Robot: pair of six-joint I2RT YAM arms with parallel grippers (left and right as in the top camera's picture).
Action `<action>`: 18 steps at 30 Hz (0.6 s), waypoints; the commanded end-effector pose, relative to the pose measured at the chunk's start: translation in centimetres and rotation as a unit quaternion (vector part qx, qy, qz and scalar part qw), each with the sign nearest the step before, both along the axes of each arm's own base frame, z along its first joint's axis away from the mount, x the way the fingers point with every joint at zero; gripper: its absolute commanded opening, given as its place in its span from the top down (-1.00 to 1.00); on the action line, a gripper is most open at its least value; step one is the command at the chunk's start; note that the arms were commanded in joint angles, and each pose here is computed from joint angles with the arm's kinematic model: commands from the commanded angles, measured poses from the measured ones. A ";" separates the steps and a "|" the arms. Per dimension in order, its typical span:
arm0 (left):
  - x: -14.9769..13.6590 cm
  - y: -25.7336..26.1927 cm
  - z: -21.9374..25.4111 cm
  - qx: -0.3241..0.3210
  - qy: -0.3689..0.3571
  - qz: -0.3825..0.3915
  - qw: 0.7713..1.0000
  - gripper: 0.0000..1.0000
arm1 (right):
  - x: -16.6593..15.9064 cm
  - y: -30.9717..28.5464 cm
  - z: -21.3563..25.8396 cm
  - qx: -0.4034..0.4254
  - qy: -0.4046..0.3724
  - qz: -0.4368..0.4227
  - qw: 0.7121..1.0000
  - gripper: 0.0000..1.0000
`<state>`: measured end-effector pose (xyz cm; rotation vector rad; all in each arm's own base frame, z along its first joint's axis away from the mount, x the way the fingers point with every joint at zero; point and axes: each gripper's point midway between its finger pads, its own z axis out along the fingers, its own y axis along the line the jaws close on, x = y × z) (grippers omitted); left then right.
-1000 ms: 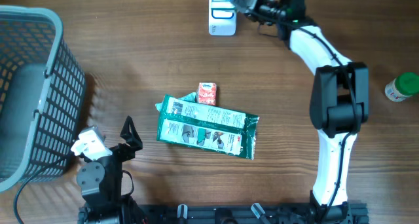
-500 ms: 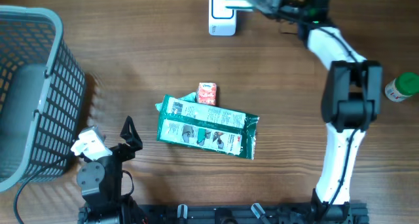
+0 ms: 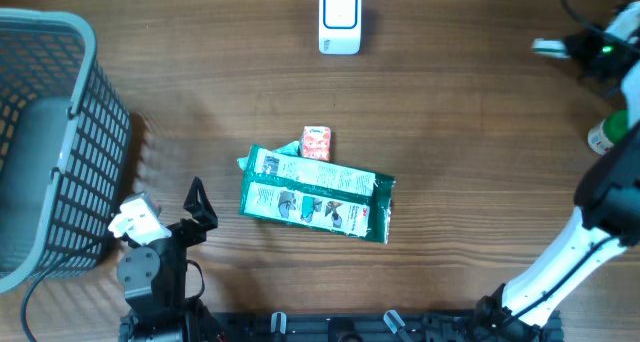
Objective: Scan the item barcode
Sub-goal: 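Carry the small green box to the right side and release it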
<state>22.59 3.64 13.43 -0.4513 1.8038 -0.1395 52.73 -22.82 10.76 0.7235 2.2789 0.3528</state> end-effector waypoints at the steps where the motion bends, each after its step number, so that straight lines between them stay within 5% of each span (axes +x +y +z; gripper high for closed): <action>1: 0.0 0.0 -0.1 0.009 -0.001 -0.004 1.000 -1.00 | -5.0 -9.5 1.8 -0.157 0.074 -0.147 0.974 0.83; 7: 0.0 0.0 -0.1 0.009 -0.001 -0.004 1.000 -1.00 | -10.0 -15.2 1.1 -0.201 0.129 -0.250 0.938 0.65; 9: 0.0 0.0 -0.1 0.009 -0.001 -0.004 1.000 -1.00 | -11.5 -16.5 1.5 -0.229 0.151 -0.280 0.920 0.12; 10: 0.0 0.0 -0.1 0.009 -0.001 -0.004 1.000 -1.00 | -11.6 -16.6 1.4 -0.231 0.153 -0.280 0.919 -0.54; 11: 0.0 0.0 -0.1 0.009 -0.001 -0.004 1.000 -1.00 | -11.5 -16.5 1.8 -0.231 0.150 -0.280 0.920 -0.99; 15: 0.0 0.0 -0.1 0.009 -0.001 -0.004 1.000 -1.00 | -8.7 -11.5 11.7 -0.221 0.031 -0.229 0.947 -0.99; 18: 0.0 0.0 -0.1 0.009 -0.001 -0.004 1.000 -1.00 | -7.1 -3.7 18.8 -0.140 -0.074 -0.157 0.975 -1.00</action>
